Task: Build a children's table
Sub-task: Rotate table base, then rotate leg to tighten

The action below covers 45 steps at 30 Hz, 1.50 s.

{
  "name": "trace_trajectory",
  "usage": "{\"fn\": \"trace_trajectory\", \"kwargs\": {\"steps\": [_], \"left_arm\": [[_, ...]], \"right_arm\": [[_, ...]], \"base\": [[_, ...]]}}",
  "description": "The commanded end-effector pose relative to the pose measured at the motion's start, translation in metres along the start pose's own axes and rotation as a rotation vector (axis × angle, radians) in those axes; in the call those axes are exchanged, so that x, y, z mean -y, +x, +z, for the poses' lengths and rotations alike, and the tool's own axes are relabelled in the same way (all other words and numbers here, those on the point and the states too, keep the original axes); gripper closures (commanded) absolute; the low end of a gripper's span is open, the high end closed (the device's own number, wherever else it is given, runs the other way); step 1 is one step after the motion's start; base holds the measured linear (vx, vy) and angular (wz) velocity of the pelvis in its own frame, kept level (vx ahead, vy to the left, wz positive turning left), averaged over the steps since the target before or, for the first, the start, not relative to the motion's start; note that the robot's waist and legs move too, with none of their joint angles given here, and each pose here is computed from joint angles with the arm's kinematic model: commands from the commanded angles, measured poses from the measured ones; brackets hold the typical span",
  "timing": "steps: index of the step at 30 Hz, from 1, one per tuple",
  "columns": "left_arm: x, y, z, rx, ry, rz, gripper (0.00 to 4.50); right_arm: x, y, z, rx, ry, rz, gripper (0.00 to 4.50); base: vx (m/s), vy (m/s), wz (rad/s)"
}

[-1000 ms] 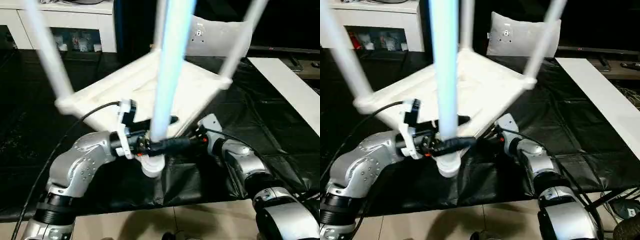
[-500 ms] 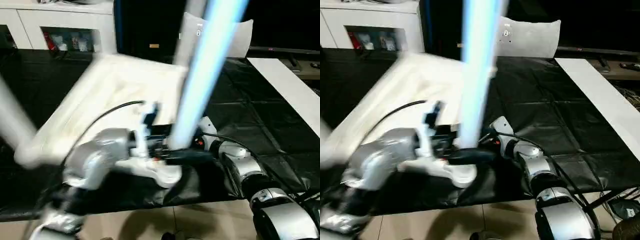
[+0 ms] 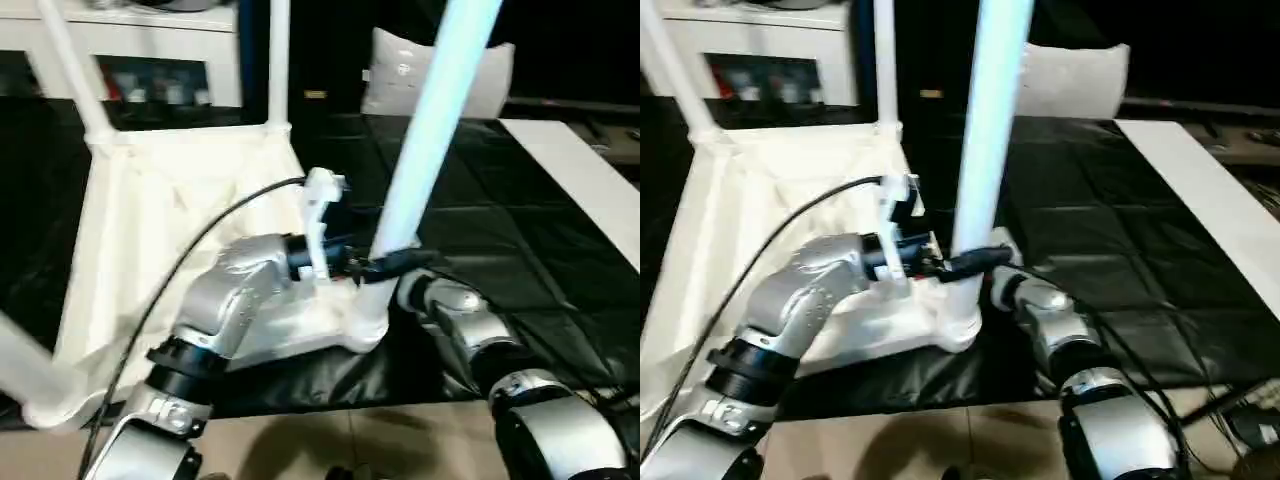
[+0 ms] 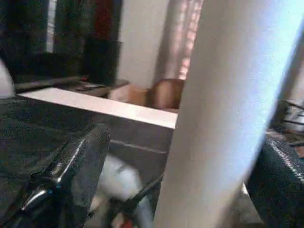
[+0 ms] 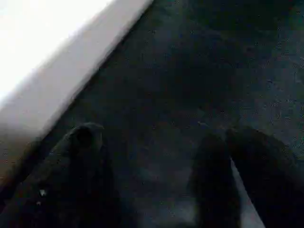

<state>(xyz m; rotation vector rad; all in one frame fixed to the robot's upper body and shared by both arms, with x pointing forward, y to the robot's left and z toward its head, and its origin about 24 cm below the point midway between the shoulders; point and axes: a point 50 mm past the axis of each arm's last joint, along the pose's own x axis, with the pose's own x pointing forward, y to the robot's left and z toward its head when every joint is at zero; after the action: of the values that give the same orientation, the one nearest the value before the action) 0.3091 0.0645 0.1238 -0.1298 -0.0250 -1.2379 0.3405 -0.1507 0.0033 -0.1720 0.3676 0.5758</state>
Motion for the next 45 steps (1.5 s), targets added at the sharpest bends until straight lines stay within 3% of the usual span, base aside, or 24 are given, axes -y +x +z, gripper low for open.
{"fn": "trace_trajectory", "kwargs": {"steps": [1,5,12,15,17,23,29,45], "left_arm": [[-0.013,-0.013,-0.006,-0.033,0.010,0.106,0.04],[-0.018,-0.027,-0.014,-0.103,0.023,0.165,0.04],[0.001,-0.057,-0.045,-0.406,0.141,0.054,0.04],[0.006,-0.061,-0.051,-0.476,0.139,0.031,0.04],[0.008,-0.063,-0.053,-0.511,0.126,0.041,0.33],[0.005,-0.065,-0.055,-0.580,0.124,0.108,0.78],[0.005,-0.059,-0.057,-0.613,0.108,0.122,1.17],[0.004,-0.054,-0.060,-0.667,0.118,0.125,2.41]], "right_arm": [[0.008,-0.007,-0.005,-0.001,0.022,-0.022,0.00],[0.014,-0.013,-0.002,0.036,0.007,-0.006,0.00],[0.034,-0.041,0.012,0.149,-0.017,0.046,0.00],[0.036,-0.052,0.014,0.170,-0.024,0.072,0.00],[0.035,-0.061,0.014,0.171,-0.037,0.108,0.00],[0.026,-0.080,0.010,0.120,-0.082,0.244,0.00],[0.017,-0.101,0.020,0.071,-0.129,0.402,0.00],[0.000,-0.107,0.033,0.052,-0.133,0.521,0.00]], "base": [[0.000,0.000,0.00],[0.000,0.000,0.00],[0.000,0.000,0.00],[0.000,0.000,0.00],[0.000,0.000,0.00],[0.000,0.000,0.00],[0.000,0.000,0.00],[0.000,0.000,0.00]]}}
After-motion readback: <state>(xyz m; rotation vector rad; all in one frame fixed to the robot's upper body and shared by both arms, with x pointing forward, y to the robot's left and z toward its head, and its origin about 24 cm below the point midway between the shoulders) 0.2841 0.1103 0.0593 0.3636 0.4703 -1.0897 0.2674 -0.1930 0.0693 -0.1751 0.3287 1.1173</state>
